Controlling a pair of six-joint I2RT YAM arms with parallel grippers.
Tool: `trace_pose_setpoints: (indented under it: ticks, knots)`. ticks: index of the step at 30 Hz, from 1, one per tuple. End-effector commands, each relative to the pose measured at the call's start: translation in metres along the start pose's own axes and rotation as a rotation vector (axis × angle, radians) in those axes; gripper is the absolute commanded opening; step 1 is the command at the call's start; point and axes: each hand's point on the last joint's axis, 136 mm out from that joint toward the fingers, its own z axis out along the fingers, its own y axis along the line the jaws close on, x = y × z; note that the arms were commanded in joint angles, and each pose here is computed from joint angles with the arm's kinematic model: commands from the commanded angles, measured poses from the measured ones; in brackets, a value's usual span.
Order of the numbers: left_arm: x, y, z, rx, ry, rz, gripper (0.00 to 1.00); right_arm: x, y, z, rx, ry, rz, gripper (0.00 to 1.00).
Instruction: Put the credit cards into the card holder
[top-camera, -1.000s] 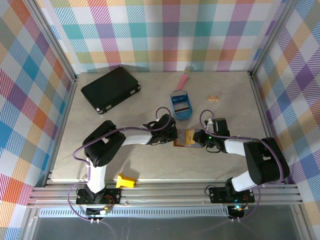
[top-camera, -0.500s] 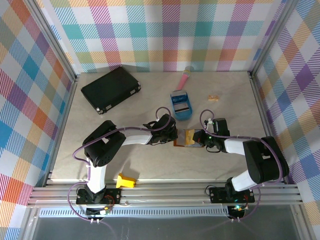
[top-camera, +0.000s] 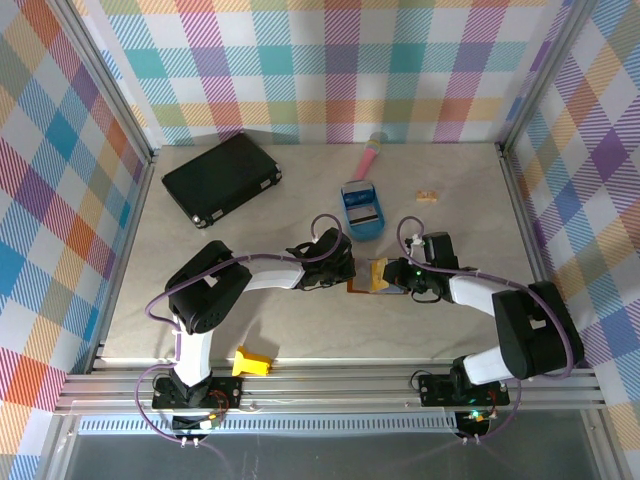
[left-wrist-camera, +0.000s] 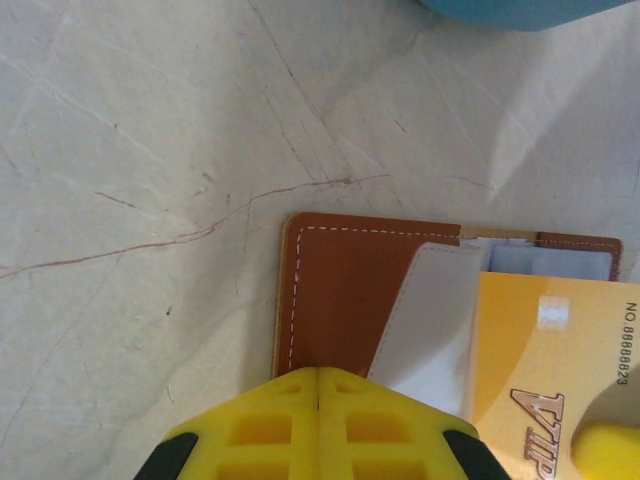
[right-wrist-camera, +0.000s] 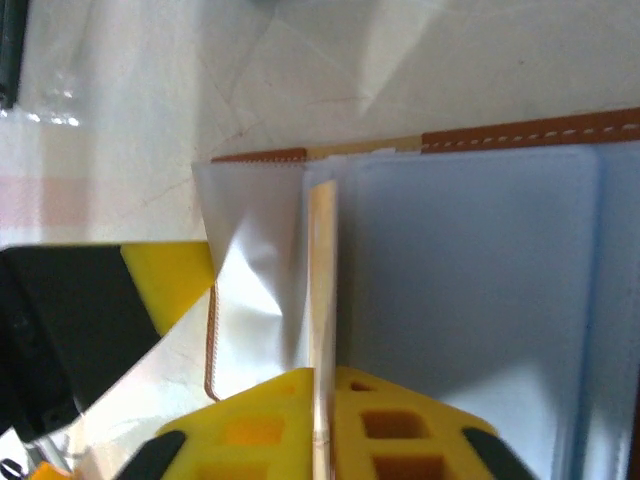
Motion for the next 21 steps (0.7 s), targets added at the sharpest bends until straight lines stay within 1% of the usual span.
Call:
trace_pose_setpoints:
  ticks: [1, 4, 6, 10, 16, 21]
  knots:
    - [0.025, 0.034, 0.008, -0.109, 0.057, -0.009, 0.00, 0.008, -0.004, -0.006, 0.060, 0.049, -0.003, 0.20]
    - [0.025, 0.034, 0.009, -0.106, 0.056, -0.010, 0.00, 0.006, -0.004, -0.007, 0.073, 0.055, 0.011, 0.27]
    - [0.025, 0.033, 0.009, -0.104, 0.058, -0.009, 0.00, 0.004, -0.004, -0.007, 0.076, 0.057, 0.016, 0.29]
    - [0.025, 0.032, 0.010, -0.103, 0.061, -0.010, 0.00, -0.001, -0.002, -0.007, 0.080, 0.045, 0.011, 0.28]
    - [0.027, 0.034, 0.011, -0.104, 0.067, -0.011, 0.00, -0.004, -0.008, -0.007, 0.119, 0.050, 0.018, 0.26]
    - [0.028, 0.033, 0.013, -0.103, 0.075, -0.009, 0.00, -0.004, -0.013, -0.004, 0.142, 0.059, 0.034, 0.25]
